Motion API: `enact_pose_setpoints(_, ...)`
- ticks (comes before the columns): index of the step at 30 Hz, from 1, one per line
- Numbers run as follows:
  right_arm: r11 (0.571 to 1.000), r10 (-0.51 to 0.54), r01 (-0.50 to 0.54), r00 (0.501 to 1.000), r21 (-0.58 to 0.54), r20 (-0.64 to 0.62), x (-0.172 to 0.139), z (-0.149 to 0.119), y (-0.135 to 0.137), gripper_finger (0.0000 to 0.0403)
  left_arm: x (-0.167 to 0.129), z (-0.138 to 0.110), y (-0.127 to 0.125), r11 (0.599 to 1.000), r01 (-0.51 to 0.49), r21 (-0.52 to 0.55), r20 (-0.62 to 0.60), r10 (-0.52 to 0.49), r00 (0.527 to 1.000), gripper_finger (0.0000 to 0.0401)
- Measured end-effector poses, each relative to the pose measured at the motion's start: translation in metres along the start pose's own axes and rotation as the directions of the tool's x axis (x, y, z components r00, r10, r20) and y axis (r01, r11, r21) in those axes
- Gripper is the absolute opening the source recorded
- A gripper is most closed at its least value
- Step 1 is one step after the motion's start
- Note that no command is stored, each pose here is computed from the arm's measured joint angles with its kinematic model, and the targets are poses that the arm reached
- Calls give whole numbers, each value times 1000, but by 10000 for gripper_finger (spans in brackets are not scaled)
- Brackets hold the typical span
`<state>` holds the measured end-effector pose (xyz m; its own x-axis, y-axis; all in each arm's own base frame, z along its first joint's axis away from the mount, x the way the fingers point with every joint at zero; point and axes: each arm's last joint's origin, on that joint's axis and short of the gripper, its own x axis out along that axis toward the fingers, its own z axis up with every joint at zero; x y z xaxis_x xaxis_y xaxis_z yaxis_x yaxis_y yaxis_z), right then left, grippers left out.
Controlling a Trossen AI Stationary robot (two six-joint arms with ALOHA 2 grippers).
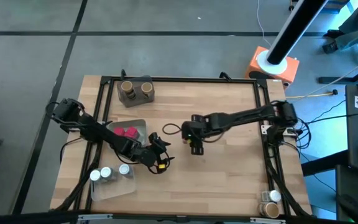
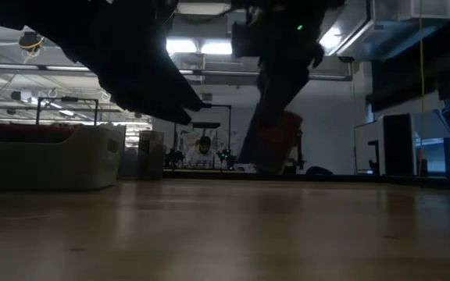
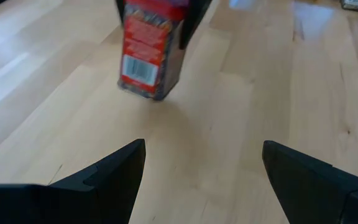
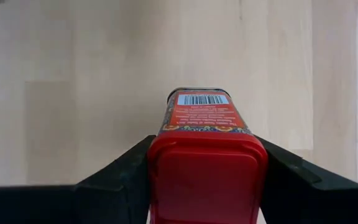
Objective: Sort spices by type
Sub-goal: Put the red seasoning can into the gray bin
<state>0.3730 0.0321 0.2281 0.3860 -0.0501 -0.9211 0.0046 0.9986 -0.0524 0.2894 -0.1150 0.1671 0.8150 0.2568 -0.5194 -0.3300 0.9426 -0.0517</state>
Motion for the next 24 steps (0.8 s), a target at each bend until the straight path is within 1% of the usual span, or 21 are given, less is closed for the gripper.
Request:
enact_pose_setpoints(3, 1000, -2, 2, 1000, 13, -31, 11, 5, -5, 217, 0, -1, 1, 1000, -4, 6, -9, 5, 1000, 308)
enact_pose_setpoints(6, 999, 38, -37, 998, 26, -43, 17, 5, -9, 217, 0, 0, 1, 1000, -5, 5, -7, 5, 1000, 308)
enact_pose_setpoints(9, 999, 42, -41, 998, 23, -52, 20, 5, -8, 234, 1, 0, 1, 1000, -7, 3, -7, 7, 1000, 308)
enact_pose_setpoints(11, 999, 42, -41, 998, 10, -46, 20, 5, -7, 249, 1, 0, 2, 1000, -10, 1, -6, 10, 1000, 308)
enact_pose_setpoints(13, 999, 41, -40, 998, 4, -38, 20, 6, -7, 256, 1, 0, 2, 1000, -11, 0, -6, 11, 1000, 308)
enact_pose_setpoints(21, 999, 41, -41, 999, -15, -21, 20, 8, -7, 263, 1, 1, 2, 1000, -8, -13, 0, 8, 1000, 308)
enact_pose_setpoints(24, 999, 42, -44, 998, -30, -53, 10, 3, -6, 264, 2, 3, 2, 1000, -2, -15, 13, 2, 1000, 308)
